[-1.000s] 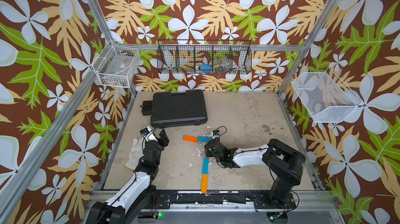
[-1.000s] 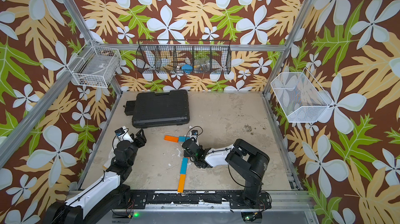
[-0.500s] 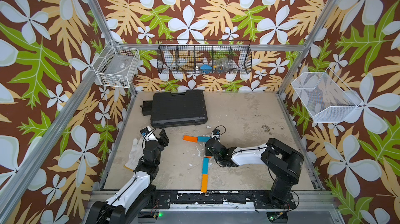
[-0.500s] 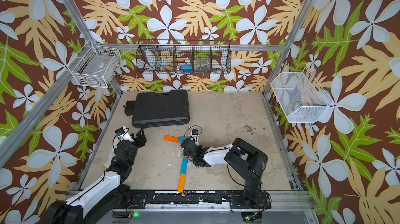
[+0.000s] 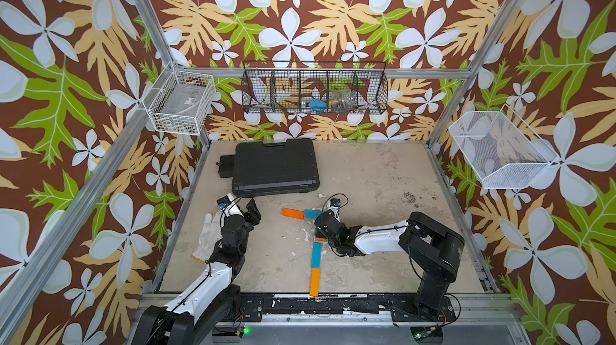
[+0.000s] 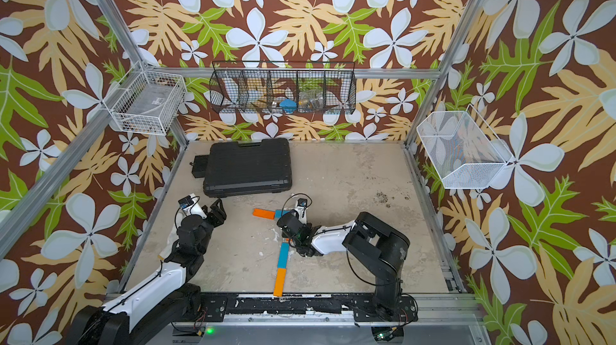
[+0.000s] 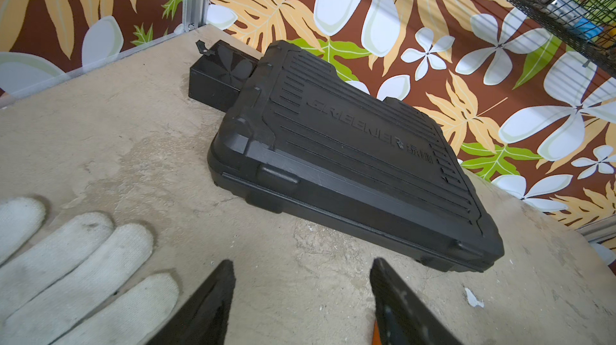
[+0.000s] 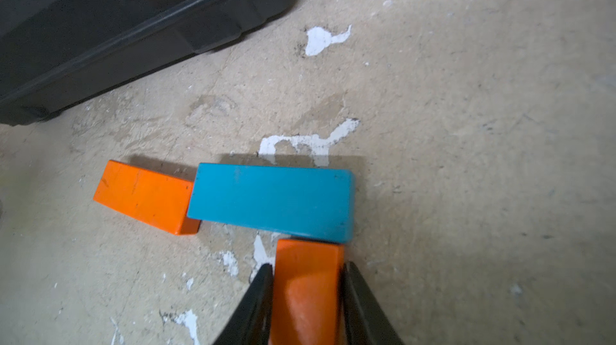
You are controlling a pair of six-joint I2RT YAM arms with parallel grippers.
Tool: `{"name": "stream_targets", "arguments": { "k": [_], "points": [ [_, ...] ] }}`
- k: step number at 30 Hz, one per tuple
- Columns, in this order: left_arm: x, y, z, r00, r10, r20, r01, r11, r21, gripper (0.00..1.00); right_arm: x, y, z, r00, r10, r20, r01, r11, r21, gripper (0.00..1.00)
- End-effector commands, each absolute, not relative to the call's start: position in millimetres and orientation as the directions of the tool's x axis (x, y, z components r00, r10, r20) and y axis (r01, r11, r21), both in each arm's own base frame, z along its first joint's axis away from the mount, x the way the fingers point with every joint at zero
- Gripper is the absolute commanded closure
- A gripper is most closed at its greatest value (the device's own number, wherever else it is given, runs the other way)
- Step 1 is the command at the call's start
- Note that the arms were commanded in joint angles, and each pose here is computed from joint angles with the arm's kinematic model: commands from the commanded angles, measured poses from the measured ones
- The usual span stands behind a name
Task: Assemble the number 7 with building blocks
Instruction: Adjust the building block at the center of the board.
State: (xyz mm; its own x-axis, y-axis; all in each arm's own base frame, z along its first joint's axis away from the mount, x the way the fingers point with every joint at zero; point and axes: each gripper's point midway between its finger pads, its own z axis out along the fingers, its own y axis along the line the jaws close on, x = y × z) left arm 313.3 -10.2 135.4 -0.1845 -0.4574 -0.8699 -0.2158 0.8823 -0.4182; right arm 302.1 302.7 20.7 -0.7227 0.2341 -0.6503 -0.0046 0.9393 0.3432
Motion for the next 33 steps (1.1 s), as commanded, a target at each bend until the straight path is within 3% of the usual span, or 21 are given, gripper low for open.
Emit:
{"name": "stream_targets", "arguments": {
  "k": [1,9,18,33],
  "points": [
    [316,-11,142,-0.167,-0.457,-0.874,-0.202,0.883,-0.423,0.33,284,280,-7,-0.785,0.203,-0.585,0.059,0.965,0.256,0.64],
    [316,-11,143,-0.167,-0.457,-0.874,-0.200,0.884,-0.424,0.33,281,290,-16,-0.809,0.223,-0.544,0.068,0.955,0.289,0.60],
    [316,-12,142,-0.170,-0.456,-0.874,-0.200,0.884,-0.422,0.33,274,289,-14,-0.814,0.239,-0.530,0.097,0.955,0.281,0.41],
    [317,-13,140,-0.178,-0.456,-0.872,-0.198,0.885,-0.422,0.33,252,286,16,-0.798,0.162,-0.580,-0.007,0.960,0.279,0.47]
  ]
}}
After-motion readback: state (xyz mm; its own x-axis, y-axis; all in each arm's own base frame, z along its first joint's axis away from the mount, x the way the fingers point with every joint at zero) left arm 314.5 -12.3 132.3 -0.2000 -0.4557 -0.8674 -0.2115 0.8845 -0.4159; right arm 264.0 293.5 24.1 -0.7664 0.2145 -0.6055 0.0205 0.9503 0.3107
